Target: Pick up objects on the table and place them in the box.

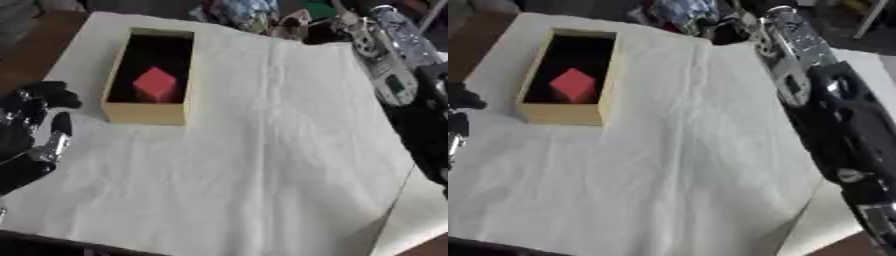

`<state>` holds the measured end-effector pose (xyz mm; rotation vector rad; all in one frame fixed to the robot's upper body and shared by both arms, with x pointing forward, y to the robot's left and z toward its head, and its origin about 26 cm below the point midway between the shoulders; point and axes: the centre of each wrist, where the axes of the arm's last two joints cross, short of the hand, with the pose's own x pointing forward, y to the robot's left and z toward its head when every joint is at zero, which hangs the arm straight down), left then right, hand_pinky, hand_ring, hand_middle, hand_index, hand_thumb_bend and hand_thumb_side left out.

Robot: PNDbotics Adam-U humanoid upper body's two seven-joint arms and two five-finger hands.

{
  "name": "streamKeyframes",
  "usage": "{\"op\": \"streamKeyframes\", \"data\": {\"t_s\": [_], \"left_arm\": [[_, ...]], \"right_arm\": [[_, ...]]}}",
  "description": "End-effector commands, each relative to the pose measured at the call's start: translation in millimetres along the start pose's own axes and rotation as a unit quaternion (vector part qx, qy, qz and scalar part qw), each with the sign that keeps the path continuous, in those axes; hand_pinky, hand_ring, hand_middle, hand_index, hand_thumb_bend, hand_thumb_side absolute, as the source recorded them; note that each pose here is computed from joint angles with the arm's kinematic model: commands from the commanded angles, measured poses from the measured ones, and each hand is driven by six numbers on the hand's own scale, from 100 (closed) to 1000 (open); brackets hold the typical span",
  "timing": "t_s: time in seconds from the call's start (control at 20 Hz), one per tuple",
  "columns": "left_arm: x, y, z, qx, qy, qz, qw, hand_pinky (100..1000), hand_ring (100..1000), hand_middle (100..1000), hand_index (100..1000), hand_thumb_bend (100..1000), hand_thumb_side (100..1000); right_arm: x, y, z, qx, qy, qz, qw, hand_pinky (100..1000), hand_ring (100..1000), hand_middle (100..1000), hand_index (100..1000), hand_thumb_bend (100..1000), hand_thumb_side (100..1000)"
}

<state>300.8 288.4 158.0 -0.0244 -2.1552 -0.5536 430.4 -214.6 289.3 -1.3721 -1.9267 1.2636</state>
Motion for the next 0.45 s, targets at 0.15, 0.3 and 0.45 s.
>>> {"op": "streamKeyframes", "data": {"t_s": [0.15, 0.3, 0.45], "left_arm": [[5, 6.0, -1, 0.002, -0.005, -0.014, 1.000, 1000, 730, 665, 808, 100, 130], [4, 5.8, 0, 0.003, -0.003, -0.014, 1.000, 1000, 731, 665, 808, 100, 132], [3, 5.8, 0, 0.004, -0.002, -0.013, 1.000, 1000, 730, 666, 808, 100, 132]], "right_arm": [[-39, -36.7, 27, -0.011, 0.015, 0.047, 0.999, 854, 872, 891, 919, 445, 143], [-52, -43.2, 43, -0.005, 0.028, 0.058, 0.998, 852, 871, 890, 919, 443, 139], [-59, -44.9, 53, -0.003, 0.041, 0.060, 0.997, 851, 872, 890, 920, 439, 135]]}}
